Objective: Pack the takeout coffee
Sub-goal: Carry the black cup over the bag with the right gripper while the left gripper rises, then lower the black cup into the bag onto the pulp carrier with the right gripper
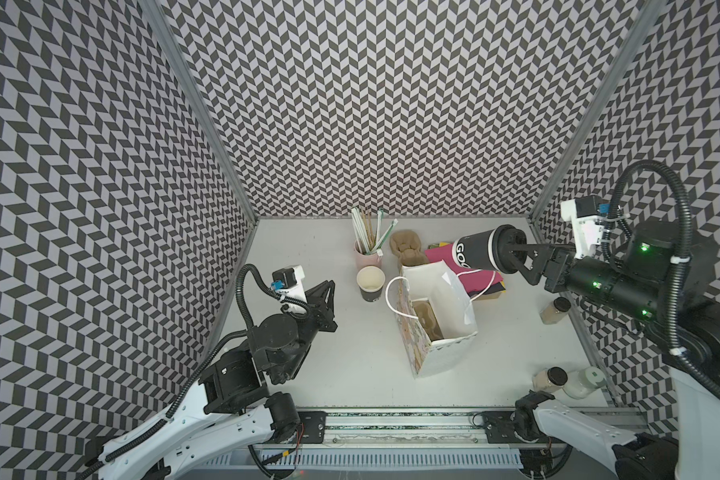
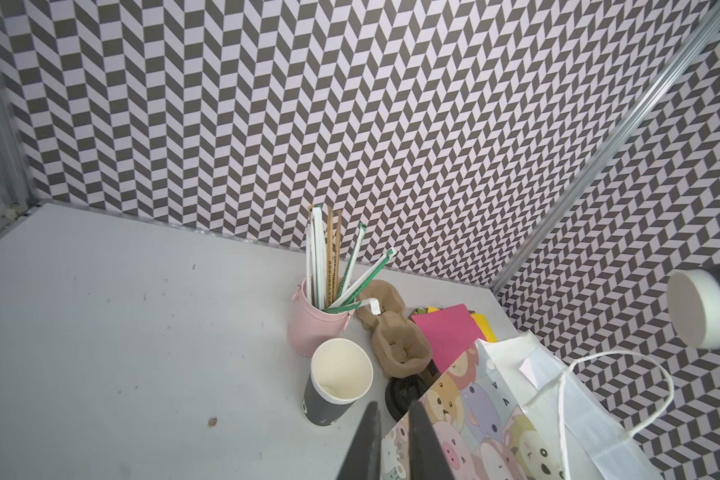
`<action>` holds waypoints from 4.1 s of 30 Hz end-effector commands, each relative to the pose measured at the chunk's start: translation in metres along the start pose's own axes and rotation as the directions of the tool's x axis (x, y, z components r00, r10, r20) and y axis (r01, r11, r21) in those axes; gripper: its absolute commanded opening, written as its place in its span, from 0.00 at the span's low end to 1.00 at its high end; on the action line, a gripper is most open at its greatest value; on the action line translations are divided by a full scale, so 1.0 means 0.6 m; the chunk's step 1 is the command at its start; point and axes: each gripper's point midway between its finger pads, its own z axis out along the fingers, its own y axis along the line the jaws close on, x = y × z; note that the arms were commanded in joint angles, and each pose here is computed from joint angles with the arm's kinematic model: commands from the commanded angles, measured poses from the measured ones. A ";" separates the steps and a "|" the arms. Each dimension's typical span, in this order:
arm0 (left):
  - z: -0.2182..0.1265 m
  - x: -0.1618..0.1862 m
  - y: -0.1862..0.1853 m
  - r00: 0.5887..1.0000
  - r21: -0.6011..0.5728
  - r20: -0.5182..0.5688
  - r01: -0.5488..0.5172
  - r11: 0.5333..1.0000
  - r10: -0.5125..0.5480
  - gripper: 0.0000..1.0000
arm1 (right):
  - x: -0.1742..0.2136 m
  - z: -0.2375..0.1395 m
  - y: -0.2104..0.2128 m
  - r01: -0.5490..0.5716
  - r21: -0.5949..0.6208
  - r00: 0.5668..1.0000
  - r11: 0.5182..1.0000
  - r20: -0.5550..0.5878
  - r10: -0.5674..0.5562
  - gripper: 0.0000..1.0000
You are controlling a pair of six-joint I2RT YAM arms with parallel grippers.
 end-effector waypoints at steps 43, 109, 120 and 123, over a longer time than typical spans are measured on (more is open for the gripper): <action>0.004 0.032 0.043 0.995 -0.104 -0.048 -0.089 0.991 0.085 0.16 | 0.229 0.186 -0.031 0.237 0.202 0.866 0.950 -0.487 -0.112 0.00; 0.018 0.060 0.046 0.984 -0.137 -0.119 -0.147 0.980 0.131 0.15 | 0.402 0.263 -0.104 0.402 0.281 0.650 0.872 -0.758 -0.055 0.00; 0.020 0.065 0.045 0.982 -0.135 -0.130 -0.156 0.978 0.138 0.15 | 0.416 0.267 -0.112 0.420 0.277 0.624 0.864 -0.779 -0.054 0.00; 0.021 0.066 0.045 0.981 -0.136 -0.133 -0.158 0.978 0.140 0.15 | 0.419 0.268 -0.113 0.422 0.276 0.619 0.864 -0.784 -0.052 0.00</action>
